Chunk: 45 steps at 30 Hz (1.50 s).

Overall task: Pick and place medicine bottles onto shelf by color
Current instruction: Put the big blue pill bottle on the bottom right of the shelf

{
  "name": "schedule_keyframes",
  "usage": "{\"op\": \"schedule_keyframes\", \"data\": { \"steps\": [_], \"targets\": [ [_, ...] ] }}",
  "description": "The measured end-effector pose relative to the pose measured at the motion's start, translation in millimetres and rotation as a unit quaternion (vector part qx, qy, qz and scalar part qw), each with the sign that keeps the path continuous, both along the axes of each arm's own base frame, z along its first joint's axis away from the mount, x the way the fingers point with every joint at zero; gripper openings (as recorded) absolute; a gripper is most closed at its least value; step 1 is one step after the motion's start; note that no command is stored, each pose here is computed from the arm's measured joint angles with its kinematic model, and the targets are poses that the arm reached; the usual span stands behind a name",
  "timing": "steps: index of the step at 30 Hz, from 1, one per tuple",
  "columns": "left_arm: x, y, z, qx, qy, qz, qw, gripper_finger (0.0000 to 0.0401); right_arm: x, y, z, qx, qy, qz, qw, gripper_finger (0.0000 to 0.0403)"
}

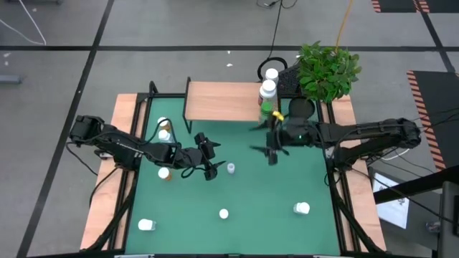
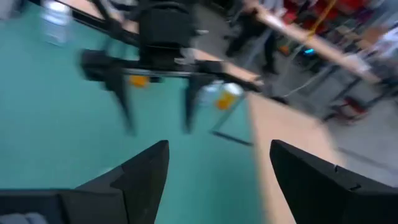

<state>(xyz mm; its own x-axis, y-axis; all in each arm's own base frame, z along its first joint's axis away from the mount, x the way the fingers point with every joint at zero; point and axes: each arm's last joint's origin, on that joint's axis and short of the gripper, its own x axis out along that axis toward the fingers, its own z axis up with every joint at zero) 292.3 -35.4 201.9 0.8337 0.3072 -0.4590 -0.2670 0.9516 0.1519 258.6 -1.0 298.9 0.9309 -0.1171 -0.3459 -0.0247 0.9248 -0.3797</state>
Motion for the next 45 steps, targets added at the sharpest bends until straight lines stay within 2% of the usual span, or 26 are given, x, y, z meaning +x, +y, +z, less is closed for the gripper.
{"op": "schedule_keyframes", "data": {
  "steps": [3, 7, 10, 14, 16, 18, 23, 26, 30, 32, 34, 39, 42, 45],
  "targets": [
    [0, -1, 0, 0.0, 0.002, -0.011, 1.0, 0.034, -2, 15, -3, 0.046, 0.012, 0.011, 0.999, 0.0277],
    [1, -3, 0, -0.011, 0.006, -0.05, 0.999, 0.034, -8, 37, -12, 0.102, 0.061, 0.022, 0.993, 0.0277],
    [1, -4, 1, 0.001, 0.004, -0.067, 0.998, 0.034, -11, 66, -21, 0.108, 0.089, 0.018, 0.99, 0.0275],
    [4, -4, 6, 0.043, -0.012, -0.099, 0.994, 0.034, -16, 109, -41, 0.09, 0.131, -0.014, 0.987, 0.0267],
    [6, -6, 9, 0.062, -0.022, -0.13, 0.989, 0.0339, -16, 123, -40, 0.124, 0.154, -0.039, 0.979, 0.0266],
    [8, -7, 13, 0.077, -0.04, -0.164, 0.983, 0.0339, -22, 130, -41, 0.161, 0.204, -0.078, 0.962, 0.0266],
    [11, -10, 22, 0.103, -0.09, -0.237, 0.962, 0.0339, -44, 138, -39, 0.241, 0.334, -0.159, 0.897, 0.0266],
    [13, -7, 27, 0.111, -0.114, -0.26, 0.952, 0.0339, -61, 139, -43, 0.267, 0.403, -0.209, 0.85, 0.0266],
    [14, 1, 30, 0.116, -0.131, -0.263, 0.949, 0.0339, -86, 143, -42, 0.301, 0.482, -0.275, 0.776, 0.0266],
    [15, 7, 30, 0.119, -0.13, -0.257, 0.95, 0.0339, -96, 149, -42, 0.31, 0.5, -0.294, 0.753, 0.0266],
    [15, 12, 30, 0.12, -0.131, -0.253, 0.951, 0.0339, -103, 155, -41, 0.315, 0.507, -0.299, 0.744, 0.0266],
    [16, 21, 30, 0.121, -0.132, -0.254, 0.951, 0.0339, -119, 171, -50, 0.325, 0.504, -0.307, 0.739, 0.0265],
    [16, 23, 30, 0.121, -0.132, -0.253, 0.951, 0.0339, -127, 180, -67, 0.34, 0.495, -0.317, 0.734, 0.0265],
    [16, 23, 30, 0.121, -0.132, -0.252, 0.951, 0.0339, -132, 190, -92, 0.355, 0.486, -0.297, 0.741, 0.0265]
  ]
}}
